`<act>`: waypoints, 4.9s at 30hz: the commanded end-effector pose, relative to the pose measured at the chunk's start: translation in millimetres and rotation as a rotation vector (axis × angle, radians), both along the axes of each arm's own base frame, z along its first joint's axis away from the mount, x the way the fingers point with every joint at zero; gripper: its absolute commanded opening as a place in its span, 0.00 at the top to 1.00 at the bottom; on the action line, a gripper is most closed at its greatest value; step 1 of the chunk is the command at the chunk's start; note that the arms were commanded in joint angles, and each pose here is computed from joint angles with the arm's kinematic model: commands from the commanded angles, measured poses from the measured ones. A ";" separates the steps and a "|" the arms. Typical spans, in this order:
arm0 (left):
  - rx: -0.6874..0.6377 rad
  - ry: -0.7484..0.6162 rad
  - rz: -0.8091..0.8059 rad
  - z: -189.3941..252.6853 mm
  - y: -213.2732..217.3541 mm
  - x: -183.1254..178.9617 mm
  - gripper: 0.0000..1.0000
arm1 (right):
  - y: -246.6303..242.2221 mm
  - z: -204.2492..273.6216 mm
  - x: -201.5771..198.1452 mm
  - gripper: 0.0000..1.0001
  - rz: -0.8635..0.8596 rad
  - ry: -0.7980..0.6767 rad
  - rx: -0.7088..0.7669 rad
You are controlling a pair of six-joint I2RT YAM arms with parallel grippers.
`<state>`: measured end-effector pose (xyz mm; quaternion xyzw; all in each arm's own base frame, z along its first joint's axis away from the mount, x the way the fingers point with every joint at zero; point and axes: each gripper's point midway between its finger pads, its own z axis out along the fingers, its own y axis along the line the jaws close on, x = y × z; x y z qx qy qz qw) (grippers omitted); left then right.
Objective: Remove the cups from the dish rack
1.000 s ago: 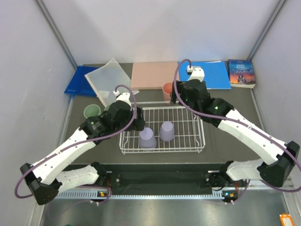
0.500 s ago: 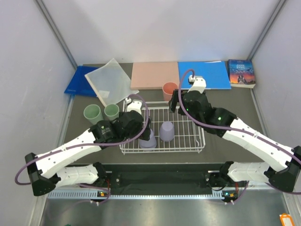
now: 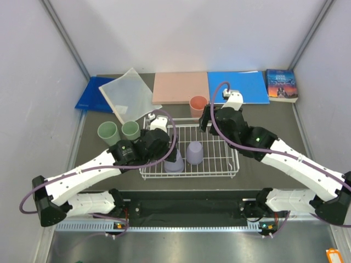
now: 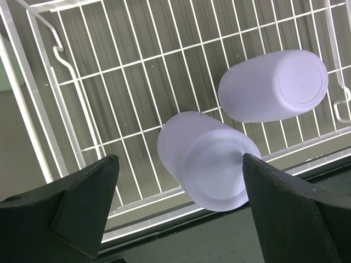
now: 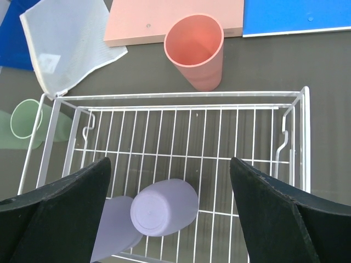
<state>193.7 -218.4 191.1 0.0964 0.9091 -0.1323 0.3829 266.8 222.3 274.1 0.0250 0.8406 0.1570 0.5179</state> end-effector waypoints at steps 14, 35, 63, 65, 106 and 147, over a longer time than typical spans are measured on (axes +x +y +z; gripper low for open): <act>-0.086 -0.034 -0.040 23.9 -23.9 0.4 0.01 | 6.3 0.7 -2.5 0.11 0.011 -0.020 0.022; 0.036 0.028 -0.053 -20.4 -22.7 -7.0 0.25 | 9.7 0.3 -1.0 0.13 0.029 -0.025 0.010; -0.849 -0.501 0.016 251.9 -1.4 -6.4 1.00 | 31.3 93.0 -34.1 0.24 0.229 -0.254 0.518; -0.915 -0.508 0.012 260.5 -1.2 -9.7 1.00 | 27.0 95.5 -39.2 0.25 0.227 -0.262 0.573; -1.468 -0.001 -0.299 211.1 -67.1 64.9 1.00 | 5.7 136.4 -33.4 0.27 0.395 -0.358 0.532; -0.457 0.024 0.535 62.0 68.1 88.0 0.01 | -214.6 -94.4 161.6 1.00 -0.731 0.573 -0.058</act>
